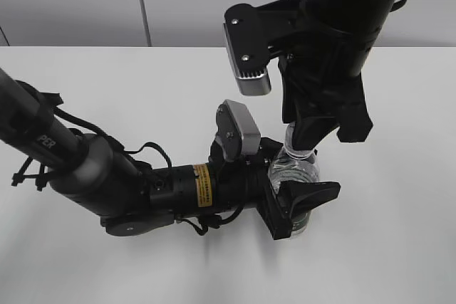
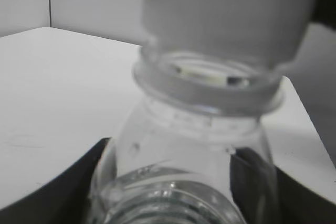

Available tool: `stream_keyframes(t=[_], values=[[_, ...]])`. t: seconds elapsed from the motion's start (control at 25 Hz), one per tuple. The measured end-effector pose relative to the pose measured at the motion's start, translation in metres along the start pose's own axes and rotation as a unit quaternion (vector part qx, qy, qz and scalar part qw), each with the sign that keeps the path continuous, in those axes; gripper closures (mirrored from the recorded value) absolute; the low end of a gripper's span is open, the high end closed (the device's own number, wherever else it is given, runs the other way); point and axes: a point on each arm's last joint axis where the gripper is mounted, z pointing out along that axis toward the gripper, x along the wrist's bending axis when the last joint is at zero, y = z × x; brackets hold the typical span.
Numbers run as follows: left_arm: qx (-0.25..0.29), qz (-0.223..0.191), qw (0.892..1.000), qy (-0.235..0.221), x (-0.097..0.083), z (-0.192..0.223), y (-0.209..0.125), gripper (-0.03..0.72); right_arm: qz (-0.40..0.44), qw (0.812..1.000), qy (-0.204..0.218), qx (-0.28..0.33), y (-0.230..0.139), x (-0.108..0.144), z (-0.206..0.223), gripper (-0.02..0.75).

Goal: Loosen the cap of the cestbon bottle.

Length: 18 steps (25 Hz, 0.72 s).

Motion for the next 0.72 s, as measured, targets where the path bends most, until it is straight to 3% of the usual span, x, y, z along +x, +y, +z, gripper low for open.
stream_keyframes(t=[0.72], values=[[-0.001, -0.001, 1.0, 0.0, 0.0, 0.0, 0.0, 0.179, -0.048, 0.999, -0.021, 0.0, -0.002, 0.005, -0.014, 0.44]])
